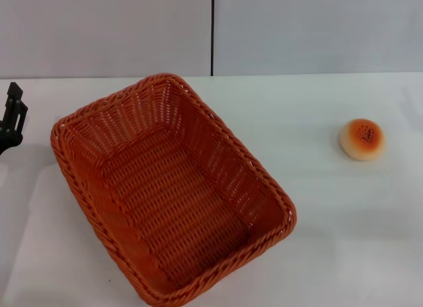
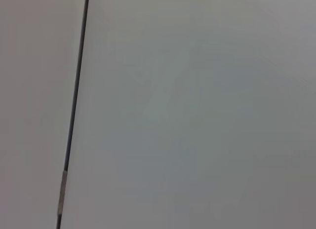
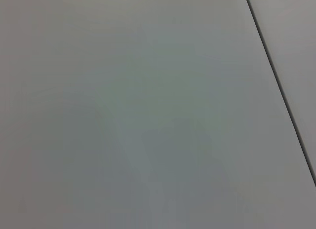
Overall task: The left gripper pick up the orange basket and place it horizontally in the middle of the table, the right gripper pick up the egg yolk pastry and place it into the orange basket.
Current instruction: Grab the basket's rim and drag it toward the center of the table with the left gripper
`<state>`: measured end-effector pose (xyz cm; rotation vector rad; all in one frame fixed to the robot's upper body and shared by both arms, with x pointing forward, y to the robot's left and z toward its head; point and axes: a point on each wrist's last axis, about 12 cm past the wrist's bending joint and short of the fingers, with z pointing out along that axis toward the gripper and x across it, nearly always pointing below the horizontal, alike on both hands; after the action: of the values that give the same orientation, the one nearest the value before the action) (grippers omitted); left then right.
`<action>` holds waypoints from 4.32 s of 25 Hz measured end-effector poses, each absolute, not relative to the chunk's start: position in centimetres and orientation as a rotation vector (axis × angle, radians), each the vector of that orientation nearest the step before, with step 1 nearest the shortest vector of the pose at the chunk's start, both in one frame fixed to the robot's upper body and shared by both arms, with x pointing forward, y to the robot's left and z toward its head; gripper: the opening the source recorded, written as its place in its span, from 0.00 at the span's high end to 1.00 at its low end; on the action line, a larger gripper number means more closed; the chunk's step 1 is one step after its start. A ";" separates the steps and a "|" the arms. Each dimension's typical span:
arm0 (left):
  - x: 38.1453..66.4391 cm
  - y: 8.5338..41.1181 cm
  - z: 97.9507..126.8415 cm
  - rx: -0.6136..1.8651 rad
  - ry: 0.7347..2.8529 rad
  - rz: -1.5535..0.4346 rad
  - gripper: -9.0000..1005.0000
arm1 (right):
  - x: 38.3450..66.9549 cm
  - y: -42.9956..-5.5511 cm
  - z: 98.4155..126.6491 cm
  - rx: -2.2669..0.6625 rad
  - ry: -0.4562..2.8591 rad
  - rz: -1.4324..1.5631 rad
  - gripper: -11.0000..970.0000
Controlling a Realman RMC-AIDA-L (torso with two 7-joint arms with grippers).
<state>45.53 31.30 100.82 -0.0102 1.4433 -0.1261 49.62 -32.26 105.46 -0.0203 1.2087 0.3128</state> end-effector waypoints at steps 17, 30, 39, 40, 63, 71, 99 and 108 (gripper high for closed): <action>46.0 31.8 101.3 0.013 1.431 -0.160 0.41 | 49.9 -32.2 105.4 -0.020 1.221 0.310 0.29; 51.8 34.7 108.0 0.348 1.436 -0.442 0.41 | 49.3 -32.7 105.3 -0.007 1.215 0.296 0.29; 55.5 33.4 113.8 0.692 1.620 -0.504 0.41 | 49.2 -32.8 105.2 0.005 1.213 0.287 0.29; 56.0 33.0 114.5 0.744 1.654 -0.491 0.41 | 49.2 -32.8 105.2 0.005 1.214 0.287 0.29; 59.5 28.2 118.4 1.136 2.066 -0.234 0.21 | 49.8 -33.0 105.4 0.009 1.220 0.274 0.29; 59.1 27.3 118.0 1.213 2.108 -0.244 0.20 | 50.6 -32.9 105.7 -0.002 1.223 0.273 0.29; 59.3 23.7 113.7 1.402 2.150 -0.116 0.20 | 50.3 -33.0 105.5 0.006 1.232 0.270 0.29; 59.4 22.7 114.0 1.431 2.151 -0.043 0.34 | 50.0 -33.0 105.3 0.014 1.238 0.268 0.29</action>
<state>59.38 22.75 114.02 1.4312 2.1512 -0.0427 49.98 -33.03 105.26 0.0137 1.2376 0.2680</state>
